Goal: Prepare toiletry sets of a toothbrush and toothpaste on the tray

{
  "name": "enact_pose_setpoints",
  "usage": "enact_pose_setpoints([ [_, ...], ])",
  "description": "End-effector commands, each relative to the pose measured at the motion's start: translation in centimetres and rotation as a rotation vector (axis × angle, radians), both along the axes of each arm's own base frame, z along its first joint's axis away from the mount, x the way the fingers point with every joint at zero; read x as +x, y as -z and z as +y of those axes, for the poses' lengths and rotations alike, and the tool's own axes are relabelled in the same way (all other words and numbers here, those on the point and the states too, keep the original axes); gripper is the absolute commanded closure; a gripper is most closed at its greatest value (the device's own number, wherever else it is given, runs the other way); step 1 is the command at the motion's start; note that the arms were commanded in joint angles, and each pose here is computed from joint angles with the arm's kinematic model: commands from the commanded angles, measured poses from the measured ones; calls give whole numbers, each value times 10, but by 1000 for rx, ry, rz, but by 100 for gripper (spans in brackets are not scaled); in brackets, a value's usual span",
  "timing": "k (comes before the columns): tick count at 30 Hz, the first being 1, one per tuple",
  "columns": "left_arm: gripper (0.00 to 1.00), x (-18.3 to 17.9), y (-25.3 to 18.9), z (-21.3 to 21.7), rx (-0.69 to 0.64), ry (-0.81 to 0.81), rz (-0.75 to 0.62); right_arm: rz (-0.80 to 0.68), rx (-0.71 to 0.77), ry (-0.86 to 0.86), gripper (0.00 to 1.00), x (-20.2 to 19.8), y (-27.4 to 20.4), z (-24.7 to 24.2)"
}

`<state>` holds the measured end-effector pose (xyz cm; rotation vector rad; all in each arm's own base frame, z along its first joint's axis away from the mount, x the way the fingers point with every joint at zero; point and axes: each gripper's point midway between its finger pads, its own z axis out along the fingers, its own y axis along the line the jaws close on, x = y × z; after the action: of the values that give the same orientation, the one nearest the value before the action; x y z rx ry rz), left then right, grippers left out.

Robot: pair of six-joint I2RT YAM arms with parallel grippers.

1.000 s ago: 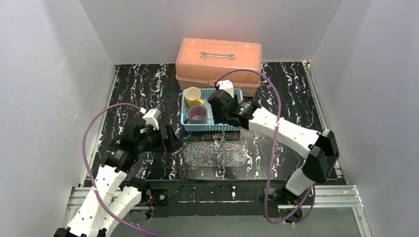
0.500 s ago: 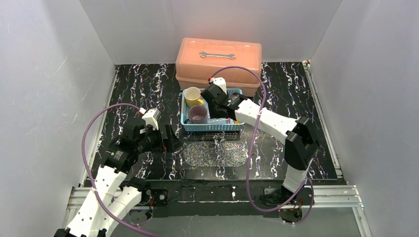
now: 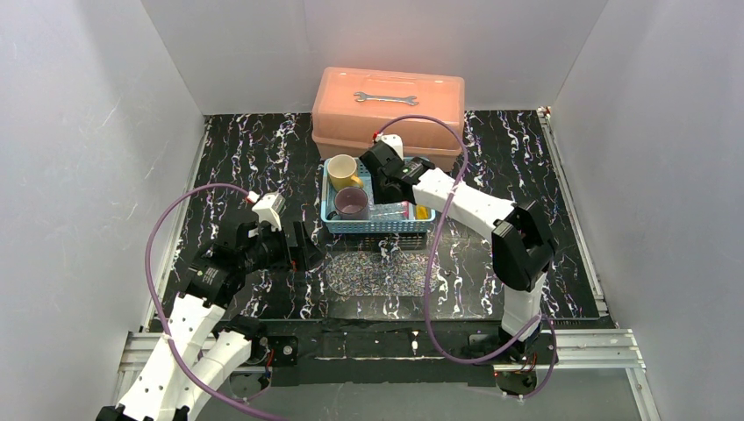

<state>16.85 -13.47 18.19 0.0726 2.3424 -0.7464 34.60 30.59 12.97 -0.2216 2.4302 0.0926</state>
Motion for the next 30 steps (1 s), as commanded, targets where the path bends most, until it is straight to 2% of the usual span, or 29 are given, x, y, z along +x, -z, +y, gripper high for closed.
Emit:
enact_pose_setpoints([
  [1,1,-3,4,1,11,4,14,-37,61,7,54,17,-12,14],
  [30,1,-2,4,2,16,0,12,16,42,28,61,25,26,14],
])
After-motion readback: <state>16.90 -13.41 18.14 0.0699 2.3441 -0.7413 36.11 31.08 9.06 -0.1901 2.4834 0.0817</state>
